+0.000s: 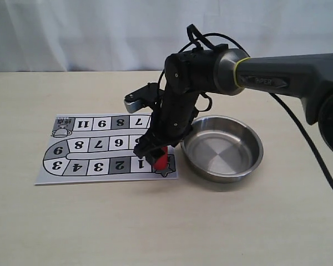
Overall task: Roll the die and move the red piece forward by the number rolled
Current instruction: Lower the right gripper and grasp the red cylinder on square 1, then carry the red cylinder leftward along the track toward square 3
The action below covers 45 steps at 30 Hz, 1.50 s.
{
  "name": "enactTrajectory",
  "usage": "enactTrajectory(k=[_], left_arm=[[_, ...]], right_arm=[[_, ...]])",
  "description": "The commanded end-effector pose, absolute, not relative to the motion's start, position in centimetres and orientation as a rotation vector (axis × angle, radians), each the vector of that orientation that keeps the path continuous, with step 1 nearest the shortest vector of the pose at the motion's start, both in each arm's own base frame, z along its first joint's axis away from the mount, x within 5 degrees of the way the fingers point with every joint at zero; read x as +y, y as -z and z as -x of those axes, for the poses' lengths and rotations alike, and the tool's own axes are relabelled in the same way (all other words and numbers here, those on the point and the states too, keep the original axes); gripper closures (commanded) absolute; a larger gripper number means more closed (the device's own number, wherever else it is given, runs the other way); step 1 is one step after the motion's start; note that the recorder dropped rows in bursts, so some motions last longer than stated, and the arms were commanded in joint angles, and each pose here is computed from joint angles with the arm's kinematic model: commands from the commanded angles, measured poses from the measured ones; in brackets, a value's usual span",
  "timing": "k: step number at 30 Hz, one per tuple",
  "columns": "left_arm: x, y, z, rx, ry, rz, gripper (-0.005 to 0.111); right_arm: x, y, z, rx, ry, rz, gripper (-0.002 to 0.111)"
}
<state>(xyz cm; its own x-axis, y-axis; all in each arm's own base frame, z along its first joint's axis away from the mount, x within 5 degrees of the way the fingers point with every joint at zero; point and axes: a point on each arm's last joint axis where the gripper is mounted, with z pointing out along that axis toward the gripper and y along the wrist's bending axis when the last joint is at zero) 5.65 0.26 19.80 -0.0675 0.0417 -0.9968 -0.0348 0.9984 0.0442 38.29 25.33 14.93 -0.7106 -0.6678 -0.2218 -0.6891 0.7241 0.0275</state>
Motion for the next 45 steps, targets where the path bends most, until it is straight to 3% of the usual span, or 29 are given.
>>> enactTrajectory(k=[1,5,11,17,30,40,45], left_arm=[[0.3,-20.0,-5.6,1.627,-0.059,-0.002,0.107],[0.3,-20.0,-5.6,1.627,-0.059,-0.002,0.107],[0.3,-20.0,-5.6,1.627,-0.059,-0.002,0.107],[0.3,-20.0,-5.6,1.625,-0.059,-0.002,0.107],[0.3,-20.0,-5.6,1.625,-0.059,-0.002,0.107],[0.3,-20.0,-5.6,1.627,-0.059,-0.002,0.107],[0.3,-20.0,-5.6,1.627,-0.059,-0.002,0.107]], right_arm=[[25.3,-15.0,-38.4,2.711,-0.149,1.089,0.055],[25.3,-14.9,-38.4,2.72,-0.154,1.074,0.064],[25.5,-14.9,-38.3,2.727,-0.178,1.061,0.067],[25.4,-14.9,-38.2,2.741,-0.175,1.067,0.104],[27.1,-18.0,-37.5,2.657,-0.203,1.099,0.104],[28.9,-18.1,-36.9,2.569,-0.198,1.133,0.104],[29.1,-16.3,-37.2,2.599,-0.191,1.123,0.104]])
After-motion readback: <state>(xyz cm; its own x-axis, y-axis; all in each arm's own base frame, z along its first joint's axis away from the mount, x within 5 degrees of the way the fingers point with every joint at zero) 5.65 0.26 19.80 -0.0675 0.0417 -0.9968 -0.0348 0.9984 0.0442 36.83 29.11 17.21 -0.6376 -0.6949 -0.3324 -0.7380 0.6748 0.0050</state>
